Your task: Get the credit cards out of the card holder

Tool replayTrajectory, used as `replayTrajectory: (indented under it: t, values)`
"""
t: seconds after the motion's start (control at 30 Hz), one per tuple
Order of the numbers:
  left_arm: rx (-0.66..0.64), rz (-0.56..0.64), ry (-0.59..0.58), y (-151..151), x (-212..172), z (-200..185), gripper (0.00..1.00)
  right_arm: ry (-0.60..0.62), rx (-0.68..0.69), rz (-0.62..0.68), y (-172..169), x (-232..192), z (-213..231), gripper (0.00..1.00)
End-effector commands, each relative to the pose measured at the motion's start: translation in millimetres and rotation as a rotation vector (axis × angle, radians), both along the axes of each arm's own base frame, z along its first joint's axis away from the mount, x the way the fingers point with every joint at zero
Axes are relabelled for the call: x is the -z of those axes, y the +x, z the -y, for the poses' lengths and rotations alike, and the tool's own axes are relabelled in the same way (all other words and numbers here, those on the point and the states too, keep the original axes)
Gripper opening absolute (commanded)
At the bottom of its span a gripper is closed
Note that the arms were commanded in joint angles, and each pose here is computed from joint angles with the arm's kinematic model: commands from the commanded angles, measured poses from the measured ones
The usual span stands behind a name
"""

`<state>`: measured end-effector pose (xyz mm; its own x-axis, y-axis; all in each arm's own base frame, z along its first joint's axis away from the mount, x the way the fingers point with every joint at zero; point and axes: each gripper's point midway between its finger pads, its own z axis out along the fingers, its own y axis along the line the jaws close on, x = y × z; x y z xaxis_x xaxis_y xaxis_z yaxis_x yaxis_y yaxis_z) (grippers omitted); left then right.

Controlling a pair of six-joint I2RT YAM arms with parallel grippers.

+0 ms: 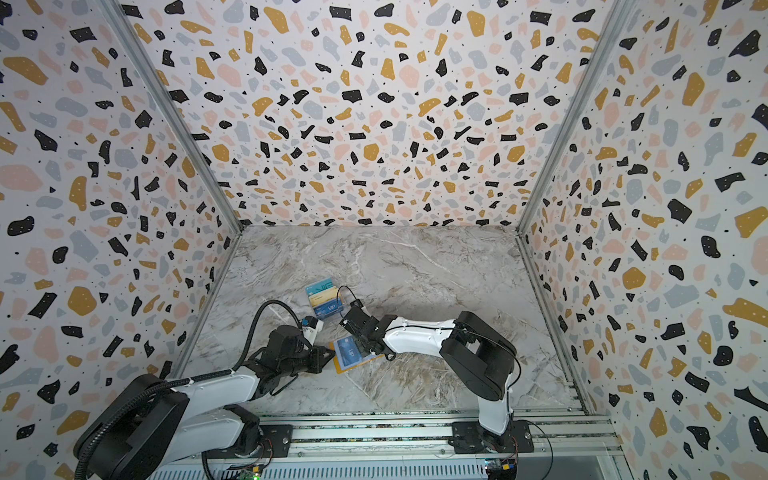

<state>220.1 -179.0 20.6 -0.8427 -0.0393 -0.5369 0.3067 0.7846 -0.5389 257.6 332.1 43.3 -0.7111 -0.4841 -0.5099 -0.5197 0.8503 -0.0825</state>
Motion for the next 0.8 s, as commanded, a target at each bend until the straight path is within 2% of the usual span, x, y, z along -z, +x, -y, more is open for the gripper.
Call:
replayTrajectory:
  t: [0.0, 0.4, 0.5, 0.67, 0.77]
  values:
    - [-0.004, -0.027, 0.040, -6.3, 12.1, -5.8, 0.00, -0.010, 0.035, 0.024, 1.2, -15.1, 14.3, 0.36]
    - [-0.005, -0.026, 0.042, -5.8, 12.0, -6.2, 0.00, -0.030, 0.054, 0.060, 6.7, -35.5, 25.5, 0.35]
    - [-0.006, -0.026, 0.043, -5.7, 12.0, -6.3, 0.00, 0.034, -0.014, 0.000, -0.2, -40.0, 8.5, 0.35]
    - [-0.005, -0.026, 0.043, -5.8, 12.2, -6.2, 0.00, 0.202, -0.144, -0.172, -20.3, -39.4, -29.5, 0.35]
    - [-0.006, -0.026, 0.044, -5.8, 12.2, -6.5, 0.00, 0.275, -0.179, -0.251, -28.5, -36.1, -44.7, 0.35]
